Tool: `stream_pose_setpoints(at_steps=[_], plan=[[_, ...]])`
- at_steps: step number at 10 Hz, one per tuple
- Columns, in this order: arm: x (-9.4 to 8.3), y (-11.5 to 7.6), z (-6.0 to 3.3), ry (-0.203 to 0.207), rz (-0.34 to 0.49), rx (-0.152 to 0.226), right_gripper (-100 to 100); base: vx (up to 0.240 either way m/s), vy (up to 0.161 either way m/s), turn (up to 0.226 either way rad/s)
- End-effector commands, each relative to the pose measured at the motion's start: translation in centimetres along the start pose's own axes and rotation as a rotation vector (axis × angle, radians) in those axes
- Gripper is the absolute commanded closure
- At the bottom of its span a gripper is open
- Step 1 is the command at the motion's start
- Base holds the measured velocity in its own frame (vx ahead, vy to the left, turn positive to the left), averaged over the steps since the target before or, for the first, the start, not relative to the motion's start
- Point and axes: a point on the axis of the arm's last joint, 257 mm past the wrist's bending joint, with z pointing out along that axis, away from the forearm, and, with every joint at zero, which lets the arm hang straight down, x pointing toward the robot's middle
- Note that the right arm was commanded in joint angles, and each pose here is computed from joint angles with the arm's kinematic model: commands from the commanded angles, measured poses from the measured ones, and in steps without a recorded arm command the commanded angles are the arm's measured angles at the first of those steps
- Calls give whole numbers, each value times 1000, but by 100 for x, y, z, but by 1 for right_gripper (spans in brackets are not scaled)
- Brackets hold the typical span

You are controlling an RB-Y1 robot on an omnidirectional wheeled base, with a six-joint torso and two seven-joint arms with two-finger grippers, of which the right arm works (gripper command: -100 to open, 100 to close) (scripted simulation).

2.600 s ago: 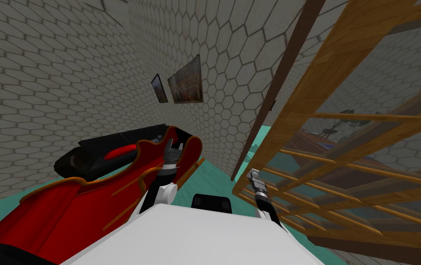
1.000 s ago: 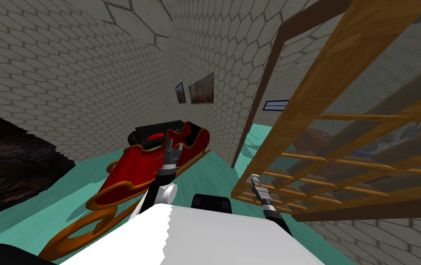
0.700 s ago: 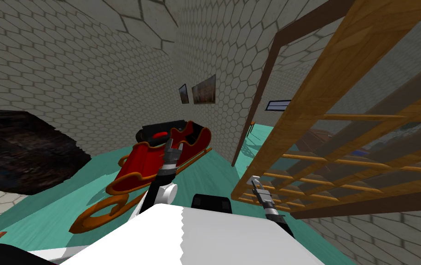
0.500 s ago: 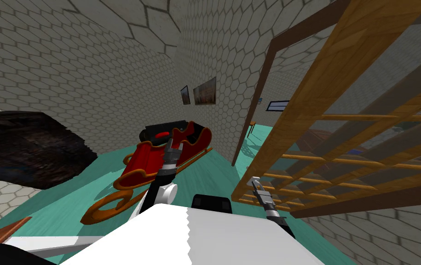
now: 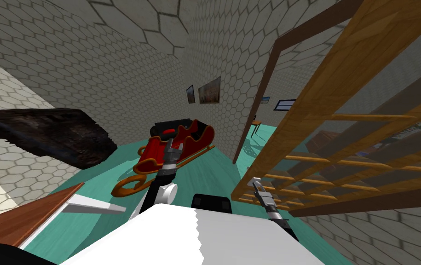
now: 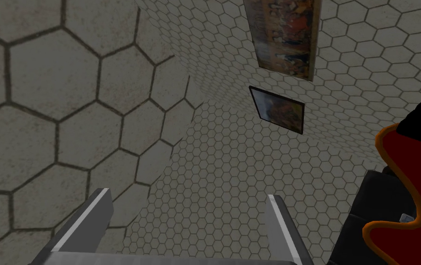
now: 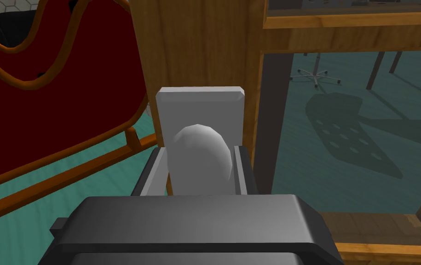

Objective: Pull the door open

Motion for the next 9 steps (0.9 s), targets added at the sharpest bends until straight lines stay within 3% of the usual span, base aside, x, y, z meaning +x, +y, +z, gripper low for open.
stream_pose_setpoints(at_steps=[1,4,9], plan=[[-4,-25,-37,0,3,12,100,-231,-89,148],[8,-29,-91,4,4,30,100,-222,-59,156],[-17,-18,-160,-4,3,43,100,-149,-38,104]])
